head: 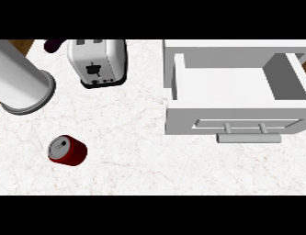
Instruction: Pick up the can, place it into the drawer and close the drawer
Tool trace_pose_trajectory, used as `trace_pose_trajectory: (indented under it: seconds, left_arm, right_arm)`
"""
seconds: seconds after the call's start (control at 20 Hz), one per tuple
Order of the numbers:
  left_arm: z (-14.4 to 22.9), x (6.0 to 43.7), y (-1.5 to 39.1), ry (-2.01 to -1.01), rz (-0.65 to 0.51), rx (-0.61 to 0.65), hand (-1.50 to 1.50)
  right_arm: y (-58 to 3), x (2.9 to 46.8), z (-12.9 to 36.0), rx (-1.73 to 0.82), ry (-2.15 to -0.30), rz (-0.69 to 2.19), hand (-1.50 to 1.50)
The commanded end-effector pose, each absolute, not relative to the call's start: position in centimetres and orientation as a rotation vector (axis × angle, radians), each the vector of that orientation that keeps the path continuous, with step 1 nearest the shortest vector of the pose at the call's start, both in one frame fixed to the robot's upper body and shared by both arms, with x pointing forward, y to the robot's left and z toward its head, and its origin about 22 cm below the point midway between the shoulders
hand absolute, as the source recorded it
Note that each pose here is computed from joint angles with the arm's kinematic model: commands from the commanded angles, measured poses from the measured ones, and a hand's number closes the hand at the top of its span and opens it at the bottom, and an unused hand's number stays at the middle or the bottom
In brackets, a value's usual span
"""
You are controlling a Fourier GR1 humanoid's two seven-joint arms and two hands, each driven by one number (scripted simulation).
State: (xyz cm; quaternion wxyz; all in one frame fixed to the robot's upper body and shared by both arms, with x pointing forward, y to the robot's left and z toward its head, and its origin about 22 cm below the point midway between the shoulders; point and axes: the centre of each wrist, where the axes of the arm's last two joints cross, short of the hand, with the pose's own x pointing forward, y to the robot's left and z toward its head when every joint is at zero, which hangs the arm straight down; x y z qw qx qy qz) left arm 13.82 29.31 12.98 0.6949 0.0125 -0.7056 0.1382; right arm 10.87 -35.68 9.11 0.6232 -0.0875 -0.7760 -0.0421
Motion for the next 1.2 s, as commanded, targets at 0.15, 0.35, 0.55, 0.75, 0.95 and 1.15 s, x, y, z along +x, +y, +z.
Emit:
trace_pose_trajectory:
  seconds: [0.15, 0.35, 0.55, 0.75, 0.95, 1.15]
  left_arm:
    - [11.8, 15.9, 27.9, -1.540, 0.341, 0.025, -1.50]
    - [7.7, 18.6, 29.5, -1.529, 0.332, 0.046, -1.50]
    - [5.7, 18.4, 28.2, -1.505, 0.311, 0.072, -1.50]
    - [5.2, 17.9, 28.4, -1.503, 0.332, 0.110, -1.50]
    - [1.0, 18.5, 28.8, -1.474, 0.343, 0.145, -1.50]
    - [-1.8, 19.5, 30.1, -1.485, 0.366, 0.184, -1.50]
  right_arm:
    - [-35.0, 9.6, 9.0, -0.194, -1.789, -0.079, -1.50]
    - [-38.5, 9.6, 8.2, -0.207, -1.772, -0.103, -1.50]
    - [-37.3, 9.5, 8.7, -0.204, -1.768, -0.120, -1.50]
    - [-36.2, 9.0, 10.0, -0.196, -1.778, -0.110, -1.50]
    - [-39.4, 8.9, 10.6, -0.186, -1.802, -0.104, -1.50]
    - [-36.9, 7.6, 9.5, -0.197, -1.773, -0.112, -1.50]
